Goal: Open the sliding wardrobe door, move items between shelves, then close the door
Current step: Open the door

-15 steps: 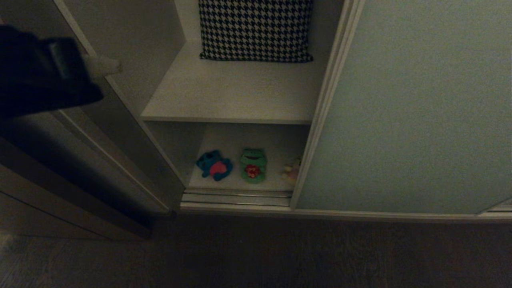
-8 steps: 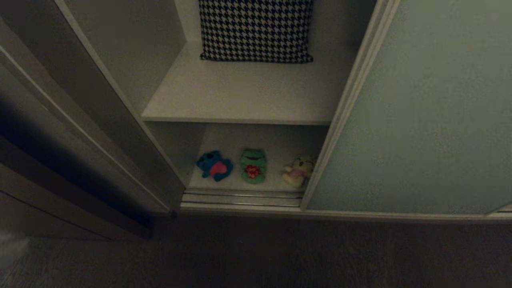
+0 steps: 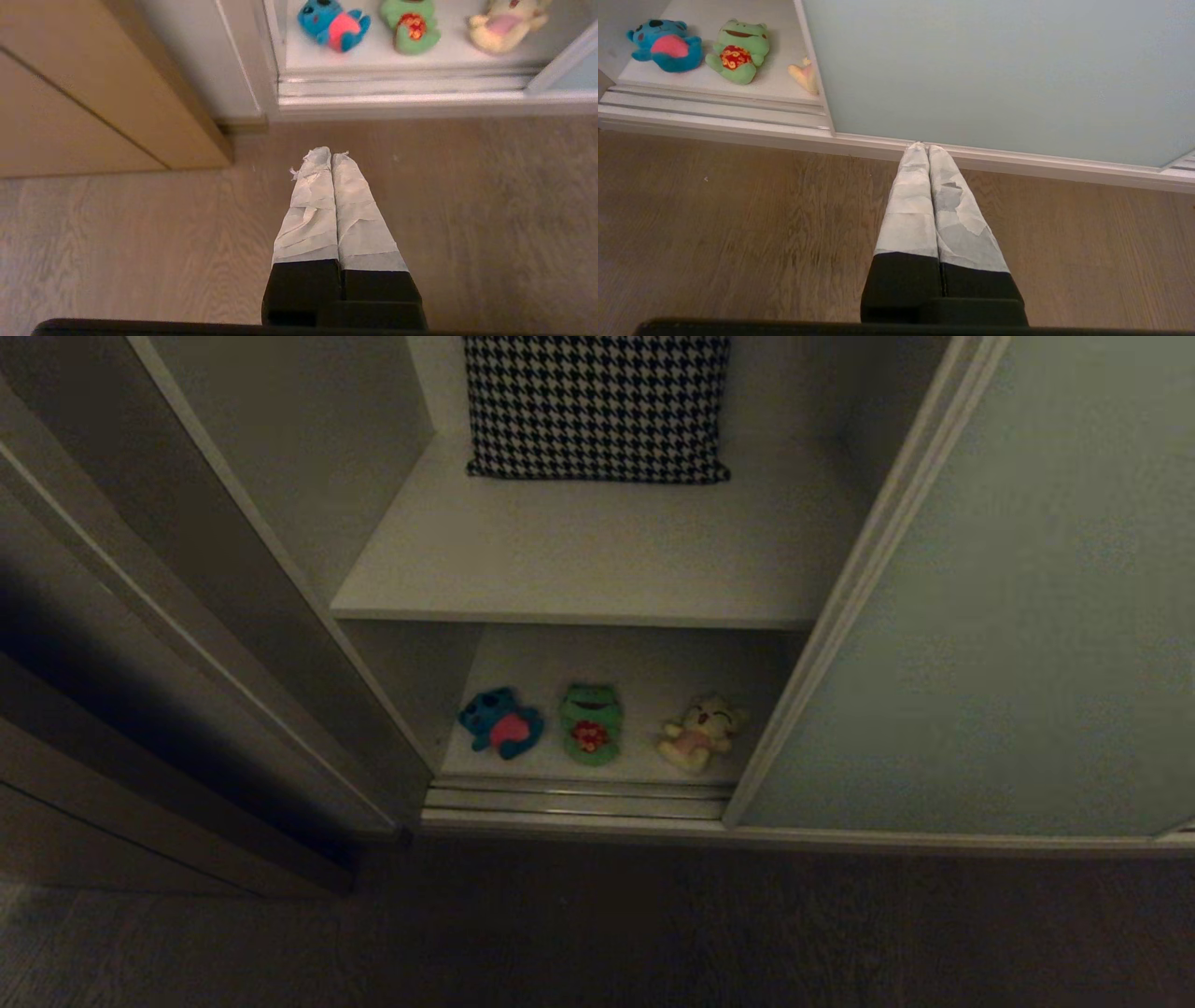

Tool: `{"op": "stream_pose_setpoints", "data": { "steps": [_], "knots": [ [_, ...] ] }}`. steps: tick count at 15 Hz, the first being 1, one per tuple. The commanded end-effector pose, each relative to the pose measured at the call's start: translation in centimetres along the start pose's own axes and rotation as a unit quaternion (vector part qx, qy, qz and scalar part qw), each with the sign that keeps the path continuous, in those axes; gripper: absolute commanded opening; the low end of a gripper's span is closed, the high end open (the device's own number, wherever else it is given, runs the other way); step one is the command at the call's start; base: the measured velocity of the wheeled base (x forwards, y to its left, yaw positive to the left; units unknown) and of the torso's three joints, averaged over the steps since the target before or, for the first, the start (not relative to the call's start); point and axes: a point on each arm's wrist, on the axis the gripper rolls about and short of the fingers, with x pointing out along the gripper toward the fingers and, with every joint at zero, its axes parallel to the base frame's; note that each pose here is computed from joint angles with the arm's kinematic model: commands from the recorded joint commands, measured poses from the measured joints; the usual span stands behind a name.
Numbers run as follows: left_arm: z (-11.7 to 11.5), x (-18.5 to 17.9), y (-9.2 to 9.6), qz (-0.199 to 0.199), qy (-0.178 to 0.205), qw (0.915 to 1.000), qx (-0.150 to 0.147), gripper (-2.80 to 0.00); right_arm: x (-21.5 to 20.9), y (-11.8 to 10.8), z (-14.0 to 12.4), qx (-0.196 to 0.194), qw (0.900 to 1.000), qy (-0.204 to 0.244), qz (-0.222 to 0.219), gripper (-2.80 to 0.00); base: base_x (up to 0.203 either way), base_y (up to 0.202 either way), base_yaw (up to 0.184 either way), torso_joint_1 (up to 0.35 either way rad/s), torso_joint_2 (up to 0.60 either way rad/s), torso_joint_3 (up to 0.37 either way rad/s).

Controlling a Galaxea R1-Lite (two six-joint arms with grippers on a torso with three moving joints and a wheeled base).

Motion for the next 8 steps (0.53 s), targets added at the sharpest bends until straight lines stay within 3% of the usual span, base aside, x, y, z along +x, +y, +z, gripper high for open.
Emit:
{"op": "stream_pose_setpoints", "data": {
  "steps": [1, 4, 8],
  "knots": [
    [-1.02, -0.95, -0.12, 0.006, -0.046, 0.9989, 0.003, -2.80, 0.00, 0.00, 0.00, 0.000, 1.000, 0.000, 0.000, -2.80, 0.000, 0.000, 0.000, 0.000, 0.00, 0.000],
    [-1.14, -0.77, -0.05, 0.022, -0.045, 0.9986, -0.017, -2.80, 0.00, 0.00, 0.00, 0.000, 1.000, 0.000, 0.000, -2.80, 0.000, 0.000, 0.000, 0.000, 0.00, 0.000],
    [-1.20, -0.76, -0.07, 0.018, -0.044, 0.9989, -0.003, -2.80, 0.00, 0.00, 0.00, 0.000, 1.000, 0.000, 0.000, -2.80, 0.000, 0.000, 0.000, 0.000, 0.00, 0.000]
  ]
}}
